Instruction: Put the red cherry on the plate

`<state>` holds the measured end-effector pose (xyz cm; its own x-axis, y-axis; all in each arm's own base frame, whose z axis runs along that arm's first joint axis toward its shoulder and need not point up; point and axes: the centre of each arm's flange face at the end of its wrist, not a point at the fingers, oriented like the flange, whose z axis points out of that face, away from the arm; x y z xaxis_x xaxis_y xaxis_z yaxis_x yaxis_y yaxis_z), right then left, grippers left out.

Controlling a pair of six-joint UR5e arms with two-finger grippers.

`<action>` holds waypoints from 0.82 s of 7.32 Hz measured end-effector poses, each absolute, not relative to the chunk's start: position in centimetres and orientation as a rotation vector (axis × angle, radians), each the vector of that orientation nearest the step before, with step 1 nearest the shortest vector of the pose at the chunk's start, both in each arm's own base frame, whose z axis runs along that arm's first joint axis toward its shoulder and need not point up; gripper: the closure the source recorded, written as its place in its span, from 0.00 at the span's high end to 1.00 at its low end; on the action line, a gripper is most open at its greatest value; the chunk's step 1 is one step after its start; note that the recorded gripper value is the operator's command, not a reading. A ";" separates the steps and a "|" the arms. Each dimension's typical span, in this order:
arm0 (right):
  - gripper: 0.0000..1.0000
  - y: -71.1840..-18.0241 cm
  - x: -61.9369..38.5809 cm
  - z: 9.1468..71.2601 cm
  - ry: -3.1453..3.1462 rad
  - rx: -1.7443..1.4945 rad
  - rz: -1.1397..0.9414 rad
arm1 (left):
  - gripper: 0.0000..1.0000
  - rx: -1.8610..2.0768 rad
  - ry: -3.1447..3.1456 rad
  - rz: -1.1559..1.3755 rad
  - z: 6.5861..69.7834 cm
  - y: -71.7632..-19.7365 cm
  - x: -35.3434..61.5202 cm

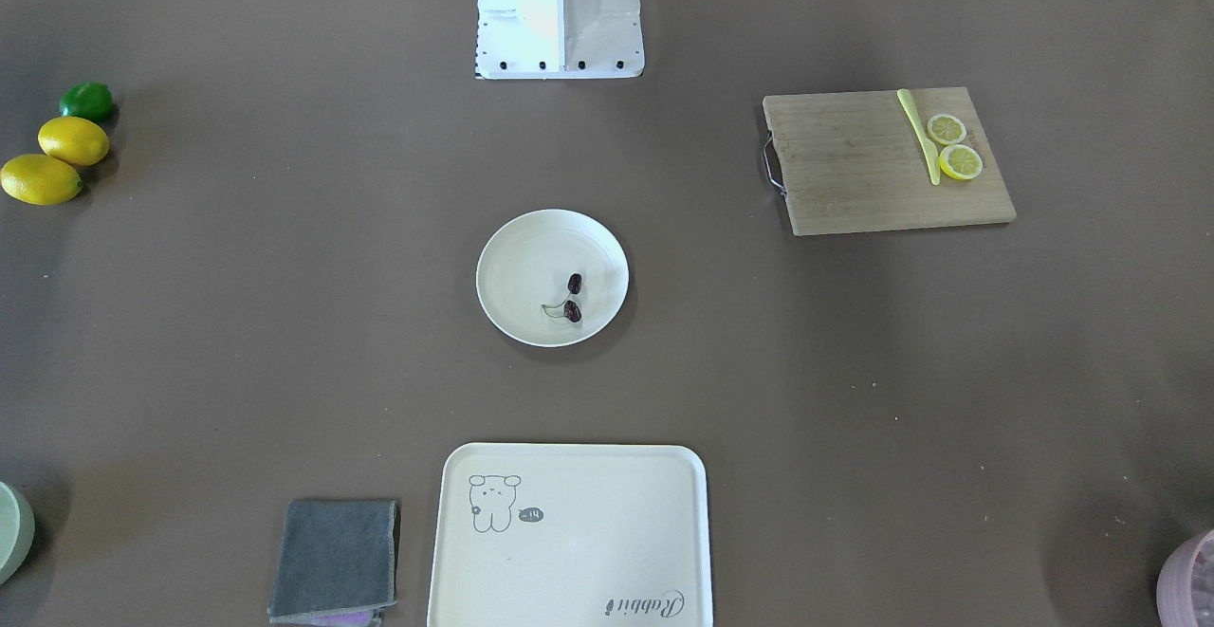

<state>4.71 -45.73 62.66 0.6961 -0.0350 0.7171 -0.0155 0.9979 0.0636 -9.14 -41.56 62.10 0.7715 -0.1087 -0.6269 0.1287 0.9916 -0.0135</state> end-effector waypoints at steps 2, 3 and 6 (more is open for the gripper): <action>1.00 -45.7 4.7 62.8 -0.801 0.067 -0.012 | 0.98 0.035 0.677 -0.129 64.5 -40.5 -9.2; 1.00 -45.7 4.7 62.8 -0.801 0.067 -0.012 | 0.98 0.053 0.677 -0.123 64.9 -40.7 -9.2; 1.00 -45.7 4.7 62.8 -0.802 0.070 -0.013 | 0.98 0.103 0.677 -0.102 64.2 -41.4 -9.2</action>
